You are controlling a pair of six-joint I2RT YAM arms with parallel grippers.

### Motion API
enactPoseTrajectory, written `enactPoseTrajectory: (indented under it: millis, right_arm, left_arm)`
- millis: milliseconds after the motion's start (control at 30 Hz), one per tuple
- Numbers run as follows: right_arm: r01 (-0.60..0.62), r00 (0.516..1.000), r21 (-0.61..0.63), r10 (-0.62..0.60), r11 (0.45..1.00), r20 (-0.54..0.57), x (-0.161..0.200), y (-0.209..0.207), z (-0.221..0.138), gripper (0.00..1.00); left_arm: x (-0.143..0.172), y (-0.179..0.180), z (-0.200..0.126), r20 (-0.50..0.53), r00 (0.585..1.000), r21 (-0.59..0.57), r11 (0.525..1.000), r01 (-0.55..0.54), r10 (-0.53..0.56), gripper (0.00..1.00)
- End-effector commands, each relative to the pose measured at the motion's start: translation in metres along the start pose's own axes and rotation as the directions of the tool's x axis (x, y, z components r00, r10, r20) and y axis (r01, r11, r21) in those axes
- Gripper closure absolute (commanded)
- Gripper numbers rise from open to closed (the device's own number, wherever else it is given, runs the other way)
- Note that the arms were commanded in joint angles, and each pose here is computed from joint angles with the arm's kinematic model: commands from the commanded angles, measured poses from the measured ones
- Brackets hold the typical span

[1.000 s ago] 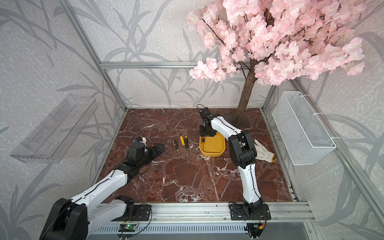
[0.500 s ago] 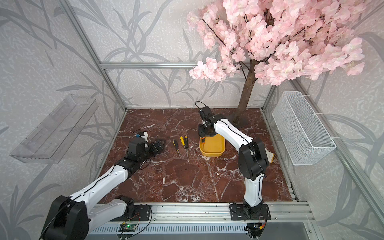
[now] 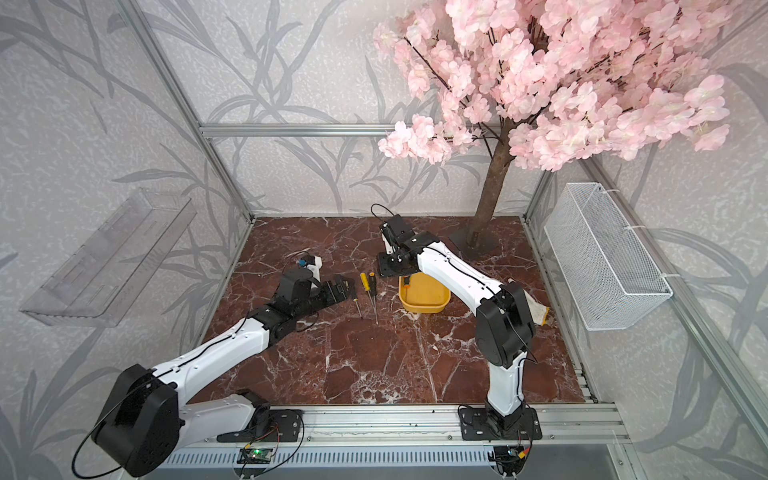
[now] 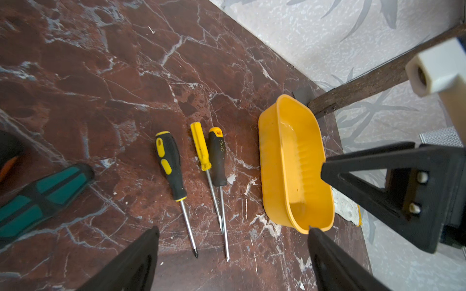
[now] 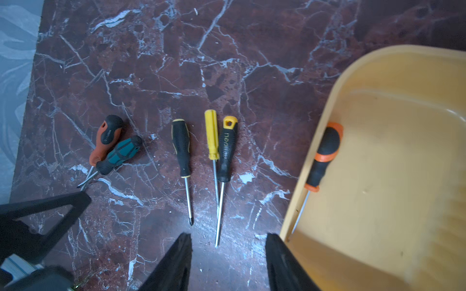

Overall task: Put the screwdriver on the desktop into the storage box
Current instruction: Pick up the screwdriver from the center of the board.

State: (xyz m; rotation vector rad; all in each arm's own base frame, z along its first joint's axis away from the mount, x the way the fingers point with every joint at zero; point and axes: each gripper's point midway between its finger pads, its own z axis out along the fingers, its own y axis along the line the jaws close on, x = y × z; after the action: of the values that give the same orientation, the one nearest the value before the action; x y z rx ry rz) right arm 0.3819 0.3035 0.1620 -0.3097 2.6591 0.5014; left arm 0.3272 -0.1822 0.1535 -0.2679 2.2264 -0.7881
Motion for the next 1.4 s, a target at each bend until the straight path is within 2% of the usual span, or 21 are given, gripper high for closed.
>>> enactPoseTrajectory:
  millis: [0, 167, 500, 1033, 1367]
  right_arm:
    - [0.014, 0.999, 0.003, -0.014, 1.000, -0.031, -0.001, 0.006, 0.014, 0.48]
    - [0.014, 0.997, 0.019, -0.012, 1.000, -0.071, -0.003, 0.010, 0.037, 0.47]
    - [0.002, 0.992, 0.044, 0.004, 0.999, -0.124, 0.001, 0.008, 0.069, 0.47]
    - [0.012, 0.979, 0.140, 0.016, 0.990, -0.201, 0.004, -0.009, 0.118, 0.48]
    - [0.016, 0.969, 0.185, 0.030, 0.983, -0.243, 0.013, -0.019, 0.138, 0.53]
  left_arm:
    - [0.004, 0.012, -0.005, 0.020, 1.000, -0.042, 0.999, 0.009, -0.008, 0.07]
    - [0.003, 0.039, -0.023, 0.066, 0.998, -0.169, 0.986, 0.015, -0.004, 0.06]
    - [0.001, 0.062, -0.044, 0.118, 0.993, -0.225, 0.973, 0.057, -0.030, 0.05]
    - [0.006, 0.086, -0.054, 0.146, 0.984, -0.238, 0.962, 0.136, -0.103, 0.05]
    - [0.012, 0.092, -0.051, 0.137, 0.982, -0.232, 0.960, 0.157, -0.127, 0.05]
